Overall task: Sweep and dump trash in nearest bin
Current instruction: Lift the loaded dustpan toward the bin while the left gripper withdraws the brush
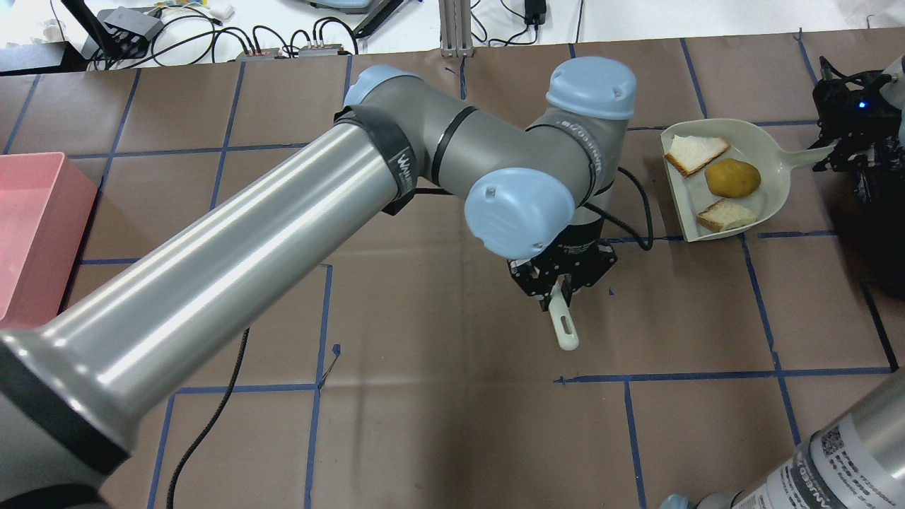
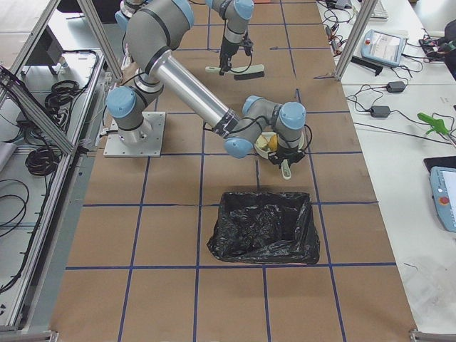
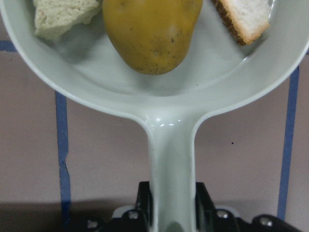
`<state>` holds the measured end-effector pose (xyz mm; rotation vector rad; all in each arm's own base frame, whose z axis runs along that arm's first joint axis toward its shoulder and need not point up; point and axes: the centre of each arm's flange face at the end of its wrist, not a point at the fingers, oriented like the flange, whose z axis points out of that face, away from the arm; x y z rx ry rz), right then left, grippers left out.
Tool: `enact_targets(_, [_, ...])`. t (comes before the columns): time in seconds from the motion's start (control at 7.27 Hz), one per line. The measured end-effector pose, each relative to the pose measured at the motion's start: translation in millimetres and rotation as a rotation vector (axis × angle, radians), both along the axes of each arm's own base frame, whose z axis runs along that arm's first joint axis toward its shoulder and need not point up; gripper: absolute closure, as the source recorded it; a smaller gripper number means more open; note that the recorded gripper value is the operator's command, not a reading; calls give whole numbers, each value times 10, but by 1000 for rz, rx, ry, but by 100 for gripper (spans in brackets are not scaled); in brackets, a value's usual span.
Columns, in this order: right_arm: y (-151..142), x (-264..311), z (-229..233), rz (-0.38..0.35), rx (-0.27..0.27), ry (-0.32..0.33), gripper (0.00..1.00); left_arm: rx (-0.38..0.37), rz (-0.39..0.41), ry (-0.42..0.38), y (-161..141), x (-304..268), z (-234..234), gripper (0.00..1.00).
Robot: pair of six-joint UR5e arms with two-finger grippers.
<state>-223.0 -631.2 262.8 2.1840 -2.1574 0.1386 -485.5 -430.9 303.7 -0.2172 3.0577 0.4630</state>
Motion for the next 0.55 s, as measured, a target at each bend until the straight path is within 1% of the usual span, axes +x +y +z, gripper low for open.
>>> enact_targets(0.28, [81,66,210,-27,10,-26,100,32,-27,-27,460,367,-121,100])
enact_targets(0.55, [171,123,450,-37,14,-32,100,34,-40,-29,955,669,-348,100])
